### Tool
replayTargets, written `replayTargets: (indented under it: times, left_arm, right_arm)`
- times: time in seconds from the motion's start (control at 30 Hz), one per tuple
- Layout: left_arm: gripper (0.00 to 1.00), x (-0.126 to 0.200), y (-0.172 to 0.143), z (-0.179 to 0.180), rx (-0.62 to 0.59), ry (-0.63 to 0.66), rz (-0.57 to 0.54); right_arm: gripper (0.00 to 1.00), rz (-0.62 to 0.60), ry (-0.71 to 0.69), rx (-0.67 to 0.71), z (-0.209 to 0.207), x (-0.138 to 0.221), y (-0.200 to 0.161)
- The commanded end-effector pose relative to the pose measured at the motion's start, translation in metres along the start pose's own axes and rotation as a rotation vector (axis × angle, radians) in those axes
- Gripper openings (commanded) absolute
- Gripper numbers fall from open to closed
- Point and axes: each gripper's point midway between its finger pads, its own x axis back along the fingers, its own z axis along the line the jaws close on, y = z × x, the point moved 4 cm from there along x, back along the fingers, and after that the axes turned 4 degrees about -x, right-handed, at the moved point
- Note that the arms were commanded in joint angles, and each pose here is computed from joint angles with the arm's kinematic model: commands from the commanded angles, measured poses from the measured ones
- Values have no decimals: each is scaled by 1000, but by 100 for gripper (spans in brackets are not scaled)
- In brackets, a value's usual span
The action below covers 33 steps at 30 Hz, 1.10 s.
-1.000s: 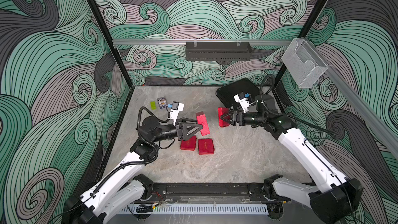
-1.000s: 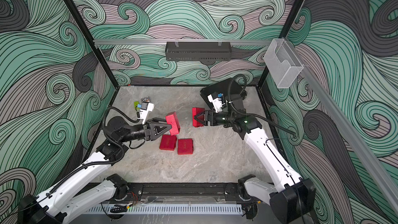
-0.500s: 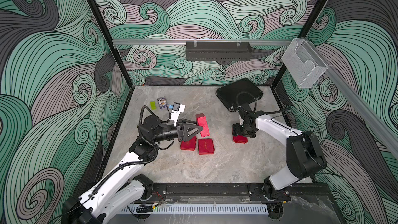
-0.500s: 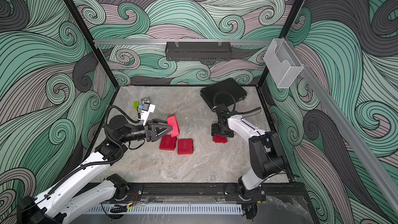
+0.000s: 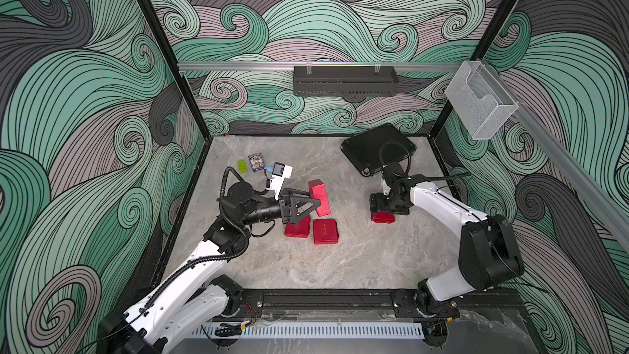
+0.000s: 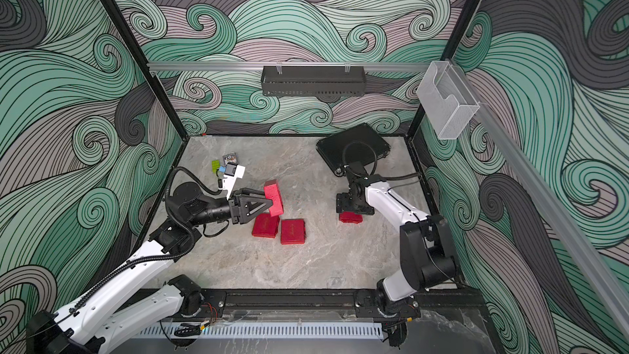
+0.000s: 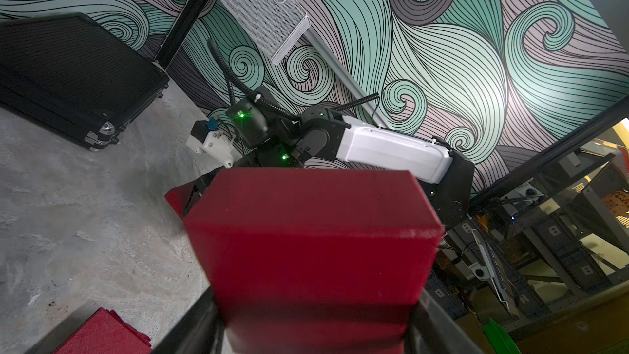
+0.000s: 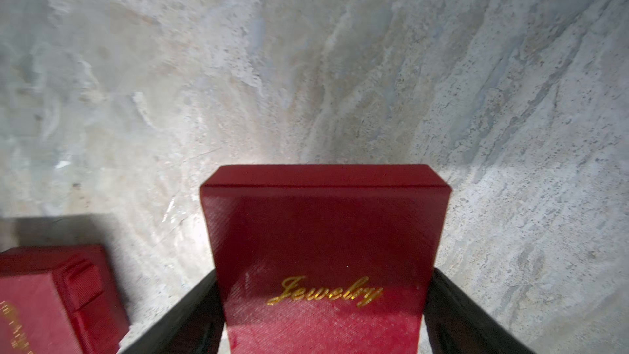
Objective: Take the necklace out of the lift-off lid jewelry box
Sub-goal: Place the lid at the center of the board, then place the jewelry box at the center of the board.
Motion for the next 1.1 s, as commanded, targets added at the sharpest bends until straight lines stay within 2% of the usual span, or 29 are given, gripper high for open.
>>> replayTargets:
  times: [0.0,0.13,0.43,0.5,0.53,0.63,0.73,0.93,1.07]
  left_arm:
    - [67,-1,11,-5,-41,-10,-30]
    - [67,-1,11,-5,-43,-10,-29]
    - [66,0,10,-6,-52,-17,-26]
    - [67,-1,9,-6,-55,-20,-24]
    - [67,-1,9,-6,-55,-21,-21]
    - [67,-1,10,-8,-64,-31,-17]
    - [67,-3,10,-10,-75,-53,-3]
    - [67,-9,14,-12,-77,-97,7]
    - [67,-11,18,-17,-78,-143,2]
  right_arm:
    - [90,3,78,25,10,17,-1]
    - [93,-5,97,31,11,22,-3]
    - [95,32,115,31,14,13,-6]
    - [91,5,244,53,30,22,-6]
    - [89,-14,359,68,43,32,-8]
    - [76,-81,691,94,80,73,-10]
    - [63,-133,932,161,106,117,-13]
    - [49,-257,1166,369,145,188,-31]
    - [44,-281,1216,410,159,204,-38]
